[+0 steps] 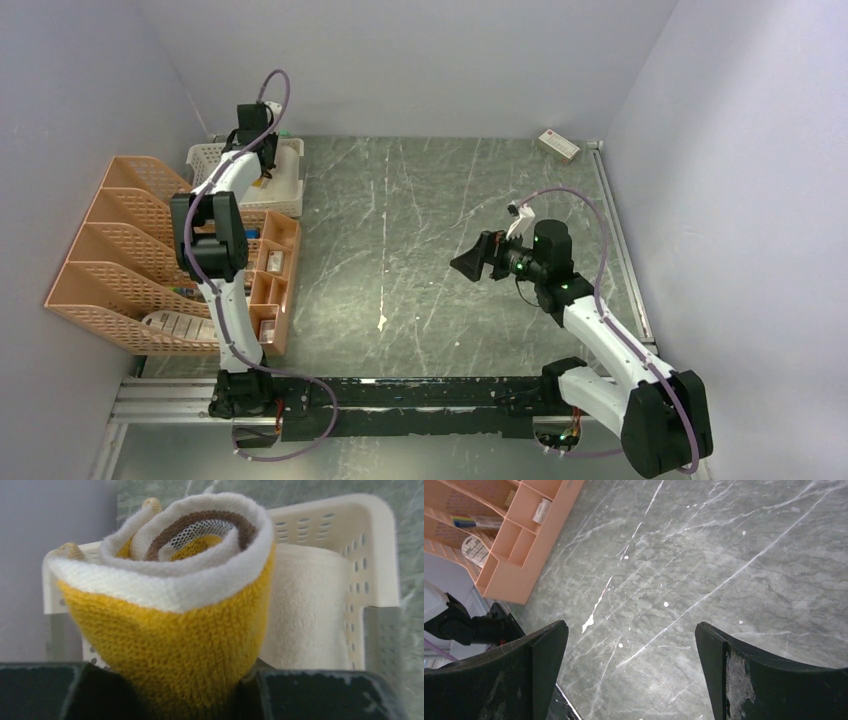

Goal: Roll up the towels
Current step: Place the towel in the bin.

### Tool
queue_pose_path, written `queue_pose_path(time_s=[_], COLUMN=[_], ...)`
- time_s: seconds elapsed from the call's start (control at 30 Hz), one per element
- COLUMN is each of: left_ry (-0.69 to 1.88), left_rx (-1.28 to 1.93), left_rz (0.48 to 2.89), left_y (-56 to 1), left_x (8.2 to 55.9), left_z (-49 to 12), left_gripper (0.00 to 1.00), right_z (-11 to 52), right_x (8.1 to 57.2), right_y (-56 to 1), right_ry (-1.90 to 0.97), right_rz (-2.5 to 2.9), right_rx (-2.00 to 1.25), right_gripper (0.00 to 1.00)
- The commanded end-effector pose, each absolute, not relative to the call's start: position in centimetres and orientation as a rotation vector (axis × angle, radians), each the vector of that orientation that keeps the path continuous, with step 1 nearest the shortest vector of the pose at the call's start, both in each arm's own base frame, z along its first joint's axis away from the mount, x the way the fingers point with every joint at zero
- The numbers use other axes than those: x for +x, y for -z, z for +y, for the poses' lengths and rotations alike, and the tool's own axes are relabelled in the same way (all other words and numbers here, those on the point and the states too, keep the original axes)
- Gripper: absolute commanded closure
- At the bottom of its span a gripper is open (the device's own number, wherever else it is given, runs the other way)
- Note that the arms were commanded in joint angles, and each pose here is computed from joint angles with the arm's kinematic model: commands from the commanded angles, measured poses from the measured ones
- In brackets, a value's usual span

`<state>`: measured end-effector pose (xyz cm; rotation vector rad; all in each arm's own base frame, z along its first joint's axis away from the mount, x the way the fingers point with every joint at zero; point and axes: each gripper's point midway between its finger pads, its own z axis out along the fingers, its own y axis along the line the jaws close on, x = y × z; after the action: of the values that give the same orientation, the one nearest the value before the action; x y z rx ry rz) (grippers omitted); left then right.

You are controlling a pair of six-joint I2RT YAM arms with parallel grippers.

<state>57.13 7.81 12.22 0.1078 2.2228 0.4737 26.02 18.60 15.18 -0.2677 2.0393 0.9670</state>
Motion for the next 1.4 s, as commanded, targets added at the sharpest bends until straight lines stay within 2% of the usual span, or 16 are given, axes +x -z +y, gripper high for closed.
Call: queue_pose_path(time_s=[0.0,0.33,0.63,0.83,0.87,0.9,0.97,1.0,1.03,1.17,1.37], left_ry=[-0.486,-0.323,0.177,0.328,0.325,0.315,0.248,0.221,0.192,0.083,-0.019], left_rx=[0.2,0.143,0.218,0.202,0.19,0.172,0.126,0.113,0.103,0.08,0.048], left_rz=[2.178,2.305,2.388,2.385,2.394,2.408,2.449,2.465,2.475,2.497,2.399], left_y=[-11.2,-6.1,-2.9,-4.3,-4.4,-4.3,-4.1,-4.0,-4.1,-4.7,-9.5], left_x=[59.4,59.7,58.1,58.6,58.6,58.5,58.3,58.1,58.0,57.5,58.0], left_z=[10.0,12.1,4.4,1.7,1.8,2.0,3.0,3.5,3.9,5.4,6.6], left_gripper=[0.93,0.93,0.93,0.91,0.88,0.79,0.48,0.14,0.01,0.0,0.0], right_z=[18.8,18.7,18.8,19.0,19.0,19.0,19.0,19.0,19.1,19.2,19.3], right_x=[24.8,24.2,24.3,24.1,24.0,24.0,24.0,23.9,23.9,23.9,24.0], right_y=[-14.9,-15.0,-14.9,-14.7,-14.7,-14.7,-14.7,-14.7,-14.7,-14.8,-14.9], right_ry=[-0.984,-0.988,-0.99,-0.999,-1.0,-0.999,-0.997,-0.998,-0.998,-0.999,-0.999], right_rz=[2.037,2.038,2.038,2.046,2.045,2.045,2.046,2.045,2.045,2.045,2.043], right_rx=[-0.31,-0.319,-0.322,-0.328,-0.331,-0.332,-0.333,-0.333,-0.333,-0.338,-0.342], right_gripper=[0.0,0.0,0.0,0.0,0.0,0.0,0.0,0.0,0.0,0.0,0.0])
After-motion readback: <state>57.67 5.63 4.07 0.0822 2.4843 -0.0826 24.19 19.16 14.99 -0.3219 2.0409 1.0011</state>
